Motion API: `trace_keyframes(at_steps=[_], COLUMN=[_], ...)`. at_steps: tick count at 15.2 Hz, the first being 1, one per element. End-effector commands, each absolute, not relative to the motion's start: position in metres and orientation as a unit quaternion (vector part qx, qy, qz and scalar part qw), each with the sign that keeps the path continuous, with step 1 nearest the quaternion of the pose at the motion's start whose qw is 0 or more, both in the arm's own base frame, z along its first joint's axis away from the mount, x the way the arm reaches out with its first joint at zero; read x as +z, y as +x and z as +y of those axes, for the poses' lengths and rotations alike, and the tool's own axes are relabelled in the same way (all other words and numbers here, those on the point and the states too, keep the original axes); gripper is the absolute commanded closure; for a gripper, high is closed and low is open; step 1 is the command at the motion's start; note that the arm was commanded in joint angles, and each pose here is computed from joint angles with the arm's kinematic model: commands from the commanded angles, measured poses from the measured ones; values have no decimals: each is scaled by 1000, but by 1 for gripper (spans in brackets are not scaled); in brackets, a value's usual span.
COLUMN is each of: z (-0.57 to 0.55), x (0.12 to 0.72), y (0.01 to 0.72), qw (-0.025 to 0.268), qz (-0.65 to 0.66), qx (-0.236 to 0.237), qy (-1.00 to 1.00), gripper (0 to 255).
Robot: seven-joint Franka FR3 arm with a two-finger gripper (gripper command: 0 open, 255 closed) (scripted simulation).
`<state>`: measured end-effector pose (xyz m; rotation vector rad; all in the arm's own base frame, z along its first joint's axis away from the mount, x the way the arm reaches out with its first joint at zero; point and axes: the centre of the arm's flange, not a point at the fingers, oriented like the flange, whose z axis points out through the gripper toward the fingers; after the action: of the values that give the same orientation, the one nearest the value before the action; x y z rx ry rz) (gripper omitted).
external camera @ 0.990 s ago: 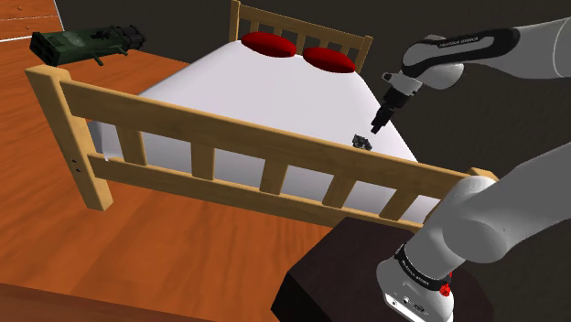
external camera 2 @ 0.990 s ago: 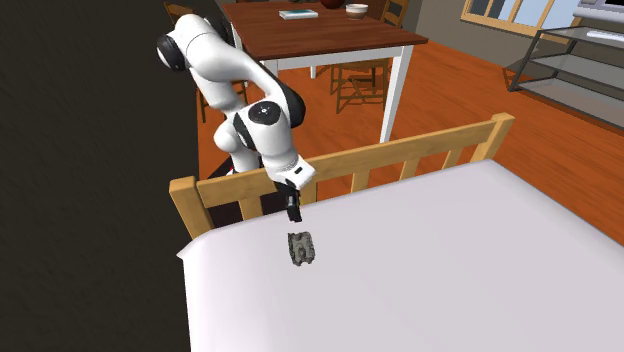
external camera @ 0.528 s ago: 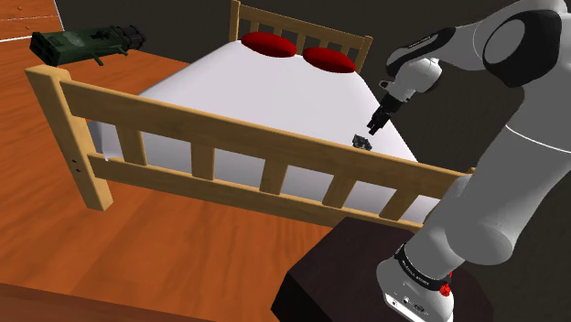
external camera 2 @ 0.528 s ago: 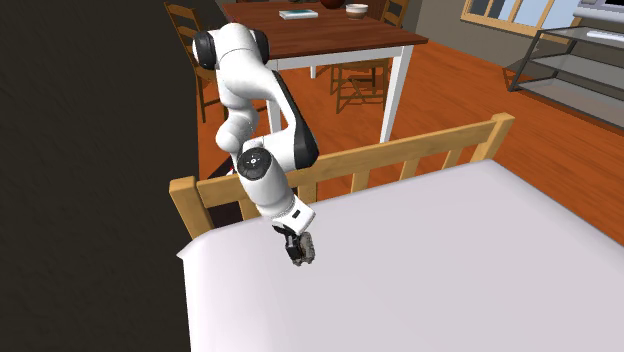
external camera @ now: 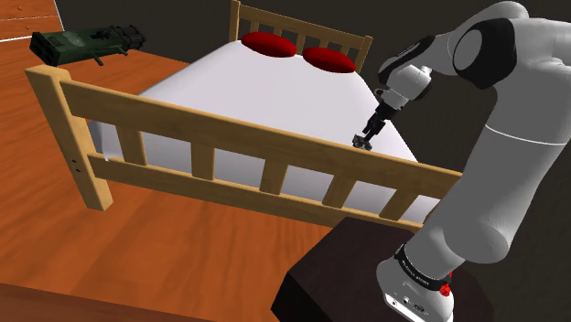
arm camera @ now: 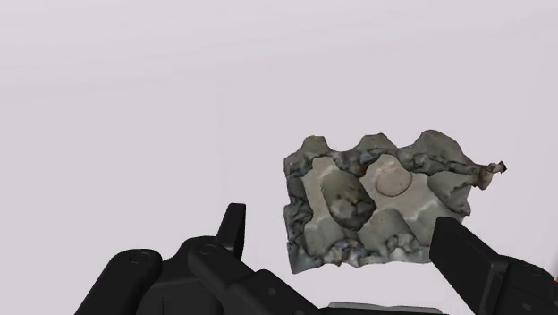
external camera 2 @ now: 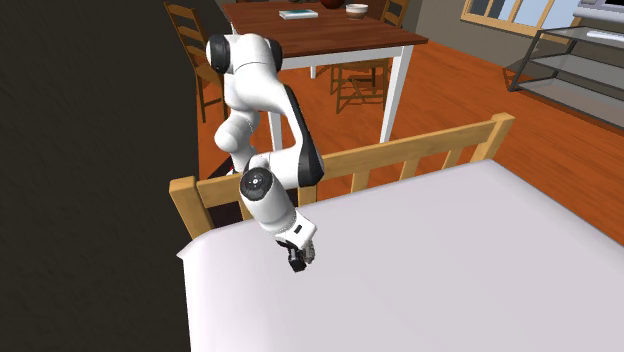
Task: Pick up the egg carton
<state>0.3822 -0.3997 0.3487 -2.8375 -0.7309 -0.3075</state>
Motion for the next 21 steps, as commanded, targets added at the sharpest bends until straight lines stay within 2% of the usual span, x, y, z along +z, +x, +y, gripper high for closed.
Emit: trace_keyframes(at_steps=[1, 2, 3, 12, 21], z=[-400, -400, -400, -400, -400], x=[341, 341, 341, 341, 389], y=[381, 381, 382, 381, 381], qw=[97, 97, 97, 97, 97], qz=[-247, -247, -247, -247, -247], qx=[-104, -104, -104, -104, -104], qy=[-959, -959, -959, -959, -959], gripper=[0, 0, 255, 255, 255])
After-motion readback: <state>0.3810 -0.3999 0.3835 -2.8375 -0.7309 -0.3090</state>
